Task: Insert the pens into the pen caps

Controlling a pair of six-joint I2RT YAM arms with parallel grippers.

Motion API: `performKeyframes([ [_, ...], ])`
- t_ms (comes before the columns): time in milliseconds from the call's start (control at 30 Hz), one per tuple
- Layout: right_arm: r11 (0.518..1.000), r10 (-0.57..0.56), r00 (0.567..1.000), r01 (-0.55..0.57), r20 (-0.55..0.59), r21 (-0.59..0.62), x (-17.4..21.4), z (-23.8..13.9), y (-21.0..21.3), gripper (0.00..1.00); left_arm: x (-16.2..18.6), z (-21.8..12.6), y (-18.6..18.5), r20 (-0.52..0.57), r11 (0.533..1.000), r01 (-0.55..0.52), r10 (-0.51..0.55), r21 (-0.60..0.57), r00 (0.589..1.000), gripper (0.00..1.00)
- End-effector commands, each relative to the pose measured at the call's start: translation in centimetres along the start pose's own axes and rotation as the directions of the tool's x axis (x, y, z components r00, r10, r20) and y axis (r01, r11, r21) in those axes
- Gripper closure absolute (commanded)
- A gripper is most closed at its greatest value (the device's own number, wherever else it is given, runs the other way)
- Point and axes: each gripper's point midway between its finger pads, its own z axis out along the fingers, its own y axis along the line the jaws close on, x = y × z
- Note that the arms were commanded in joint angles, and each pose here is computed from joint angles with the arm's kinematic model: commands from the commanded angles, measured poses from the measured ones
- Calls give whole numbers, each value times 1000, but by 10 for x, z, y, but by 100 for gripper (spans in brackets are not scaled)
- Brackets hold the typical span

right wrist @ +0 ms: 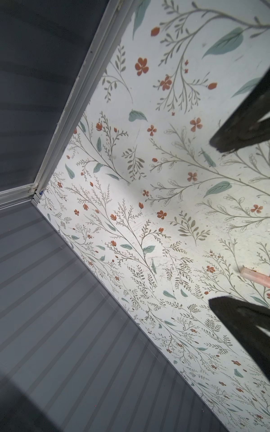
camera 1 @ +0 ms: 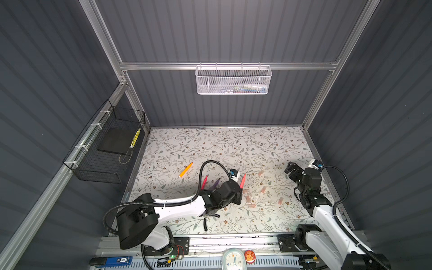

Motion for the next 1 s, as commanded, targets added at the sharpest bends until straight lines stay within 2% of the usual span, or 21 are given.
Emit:
performKeyframes([
  [0,998,-33,997,29,-65,-64,2,-1,21,1,7,-2,11,48,999,-38,38,3,998,89],
  [67,995,-8,991,-6,-137,-102,14,-6,34,1,7,-4,4,50,997,-58,56,41,997,93],
  [133,977,26,978,-68,-208,-200,35,-16,59,1,10,-2,2,53,996,-64,60,69,997,93],
  [267,907,41,952,-163,-304,-389,79,-51,120,1,13,1,2,39,994,-62,58,95,998,94],
  [367,850,39,933,-219,-357,-479,100,-74,153,2,13,-3,5,48,993,-59,54,106,997,95],
  [567,786,31,900,-291,-435,-545,130,-98,190,12,8,-17,4,82,988,-70,59,141,995,95],
  [667,769,11,877,-314,-480,-557,145,-103,205,22,8,-19,1,80,985,-75,63,155,995,96],
  [767,764,17,865,-335,-502,-551,156,-105,209,33,10,-18,3,83,986,-72,60,151,995,96],
  [967,769,23,869,-331,-495,-547,161,-106,216,45,8,-16,-3,63,984,-74,65,164,996,99],
])
